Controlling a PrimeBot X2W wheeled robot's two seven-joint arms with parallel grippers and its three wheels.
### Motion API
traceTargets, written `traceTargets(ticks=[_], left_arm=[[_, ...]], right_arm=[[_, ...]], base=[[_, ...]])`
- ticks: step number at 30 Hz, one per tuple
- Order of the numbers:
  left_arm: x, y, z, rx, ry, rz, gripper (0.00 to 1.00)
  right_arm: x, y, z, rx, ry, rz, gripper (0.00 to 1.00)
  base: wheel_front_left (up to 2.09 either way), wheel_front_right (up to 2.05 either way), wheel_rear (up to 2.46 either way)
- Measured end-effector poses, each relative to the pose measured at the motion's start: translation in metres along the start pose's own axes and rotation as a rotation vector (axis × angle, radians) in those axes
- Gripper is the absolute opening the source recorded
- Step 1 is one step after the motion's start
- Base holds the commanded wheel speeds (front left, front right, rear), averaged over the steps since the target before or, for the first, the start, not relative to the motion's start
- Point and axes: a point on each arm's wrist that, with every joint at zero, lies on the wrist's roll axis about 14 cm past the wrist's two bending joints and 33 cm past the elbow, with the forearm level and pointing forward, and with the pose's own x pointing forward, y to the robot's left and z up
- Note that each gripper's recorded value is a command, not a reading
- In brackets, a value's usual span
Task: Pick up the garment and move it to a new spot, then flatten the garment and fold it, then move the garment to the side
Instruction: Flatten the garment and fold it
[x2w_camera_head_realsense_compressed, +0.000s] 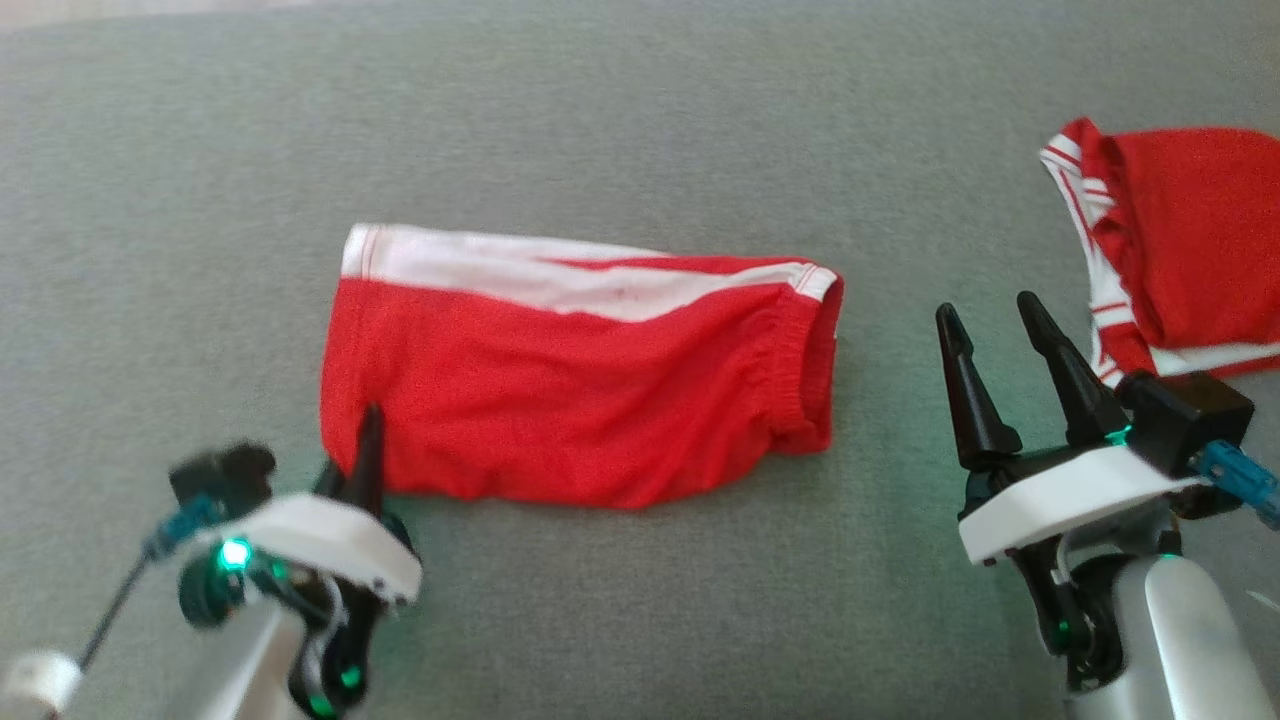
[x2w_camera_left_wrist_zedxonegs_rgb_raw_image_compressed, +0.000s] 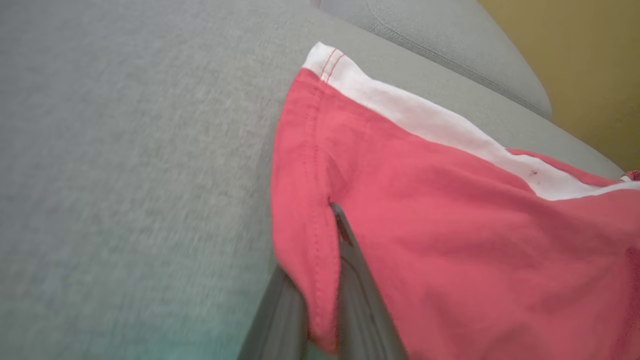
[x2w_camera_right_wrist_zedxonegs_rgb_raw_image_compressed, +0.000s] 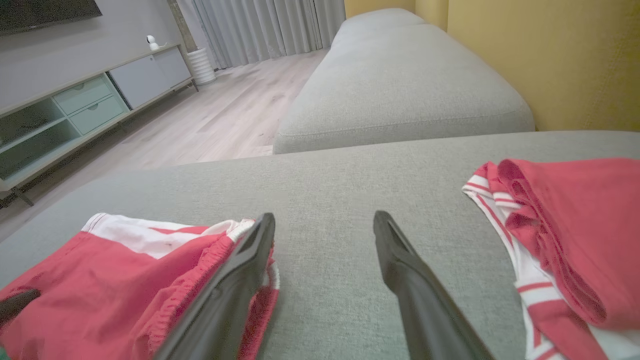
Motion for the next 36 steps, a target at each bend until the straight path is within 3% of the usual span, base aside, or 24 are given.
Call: traceTargets(ticks=[7,8,10,12,23,36], left_arm=[[-0.024,0.001,-0.008,-0.073,-0.052,0.034,0.0],[-0.025,0.0,-0.007,-0.076,-0.064,0.033,0.11],[-0.025,0.001,-0.005,-0.077,-0.077,0.037,0.69],[-0.025,0.001,-0.003,-0.075,-0.091,0.039,1.0],[-0.048,-0.016,0.06,0.082,-0.387,-0.004,1.0],[-0.103,0.003,0.042,0.021,-0.443,0.101,1.0]], right_arm=[[0.001,0.016,0.001,-0.001,-0.003,0.044,1.0],[0.001,0.017,0.002,-0.001,-0.005,0.047,1.0],[0.001,0.018,0.003,-0.002,-0.007,0.049,1.0],[0.0,0.017,0.003,-0.003,-0.006,0.046,1.0],[-0.013,0.012,0.004,-0.006,-0.001,0.023,1.0],[-0.006,0.057,-0.027,0.004,0.146,0.151,1.0]], base=[[0.0,0.0,0.0],[0.0,0.0,0.0],[0.0,0.0,0.0],[0.0,0.0,0.0],[0.0,0.0,0.0],[0.0,0.0,0.0]])
